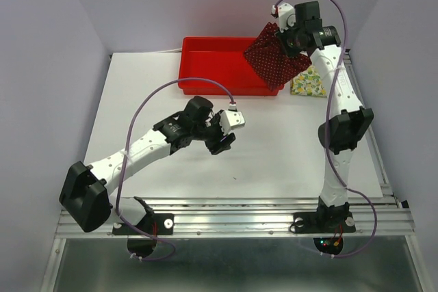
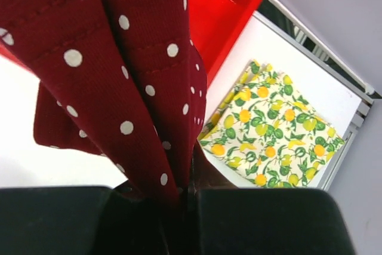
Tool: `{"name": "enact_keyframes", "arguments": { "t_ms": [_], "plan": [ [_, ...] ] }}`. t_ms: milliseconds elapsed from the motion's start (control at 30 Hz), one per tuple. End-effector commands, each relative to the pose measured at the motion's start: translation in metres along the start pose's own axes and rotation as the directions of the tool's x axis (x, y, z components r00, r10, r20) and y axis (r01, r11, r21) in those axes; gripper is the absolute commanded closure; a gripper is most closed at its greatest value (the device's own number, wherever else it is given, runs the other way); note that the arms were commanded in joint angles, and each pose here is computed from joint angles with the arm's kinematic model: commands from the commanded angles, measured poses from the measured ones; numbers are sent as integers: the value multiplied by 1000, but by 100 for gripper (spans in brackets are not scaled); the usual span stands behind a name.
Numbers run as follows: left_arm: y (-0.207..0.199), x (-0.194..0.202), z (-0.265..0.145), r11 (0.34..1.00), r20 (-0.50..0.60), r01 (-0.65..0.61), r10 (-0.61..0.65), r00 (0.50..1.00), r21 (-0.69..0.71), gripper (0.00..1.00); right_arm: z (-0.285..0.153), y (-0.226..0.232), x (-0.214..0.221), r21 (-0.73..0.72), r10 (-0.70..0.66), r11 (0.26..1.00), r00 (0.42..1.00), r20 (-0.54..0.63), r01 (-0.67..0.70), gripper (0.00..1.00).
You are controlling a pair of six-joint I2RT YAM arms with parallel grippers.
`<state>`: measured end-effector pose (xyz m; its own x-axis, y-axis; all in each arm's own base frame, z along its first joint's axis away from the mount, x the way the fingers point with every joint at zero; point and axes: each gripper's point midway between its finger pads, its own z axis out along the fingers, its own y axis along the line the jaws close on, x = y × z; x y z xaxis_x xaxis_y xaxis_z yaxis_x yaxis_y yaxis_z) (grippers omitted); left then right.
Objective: Fold and stack the skirts
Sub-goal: Neatly place the folded skirt to the corner
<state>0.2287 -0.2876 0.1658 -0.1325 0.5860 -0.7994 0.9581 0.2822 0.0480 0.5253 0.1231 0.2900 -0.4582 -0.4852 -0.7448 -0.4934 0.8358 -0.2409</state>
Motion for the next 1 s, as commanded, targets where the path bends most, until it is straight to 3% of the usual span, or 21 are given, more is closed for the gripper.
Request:
{"name": "enact_keyframes", "arguments": {
  "t_ms": [0,367,667,967],
  "plan": [
    [3,-19,-3,1000,50,-8,8,999,0,36,5,-47,-26,127,5,992,992,123,-21,99],
    [3,-13,1,1000,34,8,-8,999,3,36,28,-112,33,205,147,966,987,63,-156,99],
    [6,-13,7,1000,20,10,-10,1000,3,36,76,-152,86,188,270,942,961,60,-277,99],
    [5,-2,8,1000,-3,26,-26,1000,-5,36,118,-177,168,223,381,899,924,28,-377,99]
  ]
}}
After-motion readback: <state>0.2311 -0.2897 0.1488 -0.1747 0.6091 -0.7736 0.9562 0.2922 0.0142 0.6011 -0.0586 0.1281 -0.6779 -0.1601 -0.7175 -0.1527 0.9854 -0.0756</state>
